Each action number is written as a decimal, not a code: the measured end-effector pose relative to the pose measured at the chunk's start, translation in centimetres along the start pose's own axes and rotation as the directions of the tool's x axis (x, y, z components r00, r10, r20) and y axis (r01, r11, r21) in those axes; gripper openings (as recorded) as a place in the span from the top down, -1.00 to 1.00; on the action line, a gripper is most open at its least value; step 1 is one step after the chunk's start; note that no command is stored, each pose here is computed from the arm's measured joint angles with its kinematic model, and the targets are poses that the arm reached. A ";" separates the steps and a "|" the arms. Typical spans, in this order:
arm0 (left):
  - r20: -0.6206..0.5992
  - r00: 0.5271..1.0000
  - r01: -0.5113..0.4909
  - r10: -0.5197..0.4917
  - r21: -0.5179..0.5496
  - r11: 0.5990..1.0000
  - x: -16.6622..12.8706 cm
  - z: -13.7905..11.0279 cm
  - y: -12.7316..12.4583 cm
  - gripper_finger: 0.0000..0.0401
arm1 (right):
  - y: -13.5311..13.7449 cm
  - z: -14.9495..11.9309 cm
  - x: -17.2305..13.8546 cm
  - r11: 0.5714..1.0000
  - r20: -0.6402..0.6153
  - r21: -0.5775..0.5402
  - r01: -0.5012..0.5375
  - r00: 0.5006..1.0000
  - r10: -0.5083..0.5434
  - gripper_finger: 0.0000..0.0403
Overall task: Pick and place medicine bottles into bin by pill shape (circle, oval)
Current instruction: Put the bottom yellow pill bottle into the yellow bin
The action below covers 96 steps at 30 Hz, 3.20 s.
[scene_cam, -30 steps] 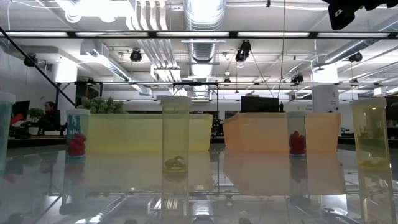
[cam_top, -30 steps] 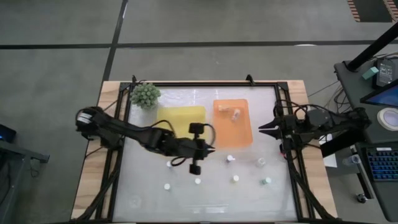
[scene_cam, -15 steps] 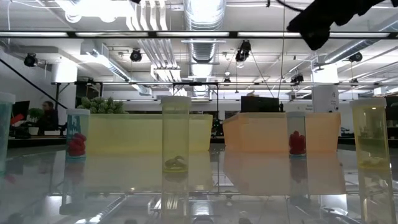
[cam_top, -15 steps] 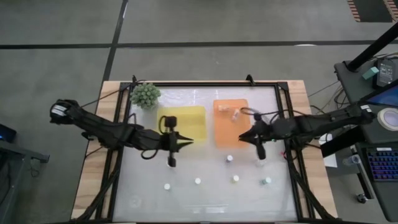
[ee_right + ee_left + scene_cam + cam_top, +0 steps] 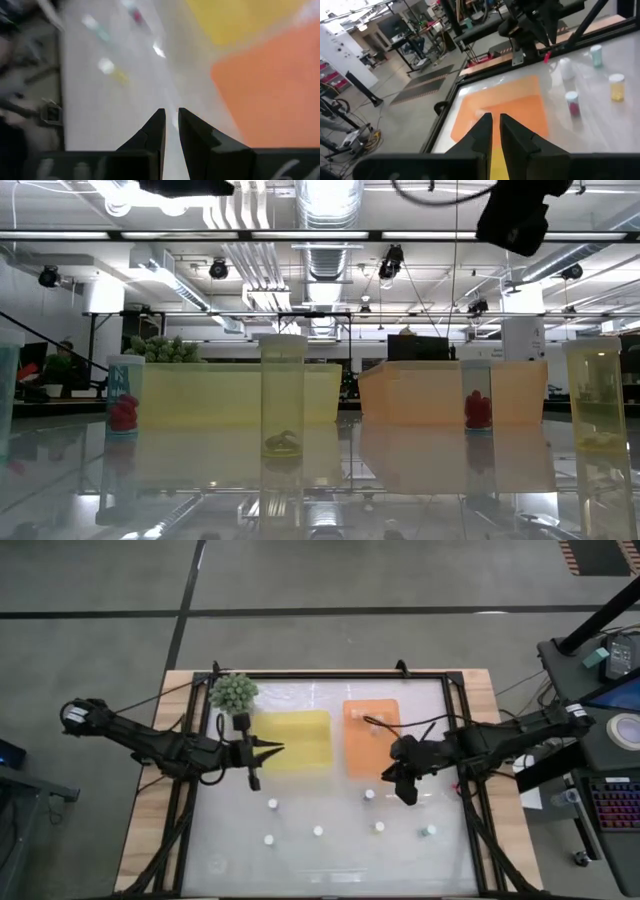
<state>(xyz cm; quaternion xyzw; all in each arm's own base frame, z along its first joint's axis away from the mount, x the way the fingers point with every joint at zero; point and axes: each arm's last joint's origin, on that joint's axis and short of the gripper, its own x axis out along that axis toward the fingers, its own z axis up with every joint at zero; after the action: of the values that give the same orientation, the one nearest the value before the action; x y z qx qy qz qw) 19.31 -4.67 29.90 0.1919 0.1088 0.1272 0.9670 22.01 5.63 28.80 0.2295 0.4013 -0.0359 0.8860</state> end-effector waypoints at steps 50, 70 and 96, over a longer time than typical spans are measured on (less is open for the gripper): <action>0.002 1.000 0.000 0.000 -0.002 1.000 -0.9 -1.3 0.2 0.90 | 8.5 -2.5 11.6 0.746 -0.582 0.422 0.515 0.785 -0.212 -0.11; 0.003 1.000 0.000 0.000 0.000 1.000 -0.9 -1.3 0.2 0.90 | 8.4 -3.4 14.4 0.765 -0.596 0.382 0.518 0.771 -0.225 -0.07; 0.002 1.000 0.001 -0.001 0.001 1.000 -0.9 -1.4 0.2 0.90 | 8.2 -2.8 14.0 0.755 -0.625 0.377 0.537 0.749 -0.221 0.46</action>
<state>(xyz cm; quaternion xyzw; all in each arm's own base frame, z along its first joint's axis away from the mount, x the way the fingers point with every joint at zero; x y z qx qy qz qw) 18.05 -4.27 28.90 0.1923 0.1079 0.1267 0.9671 31.53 15.85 20.08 0.3765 0.6484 -0.2667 0.6056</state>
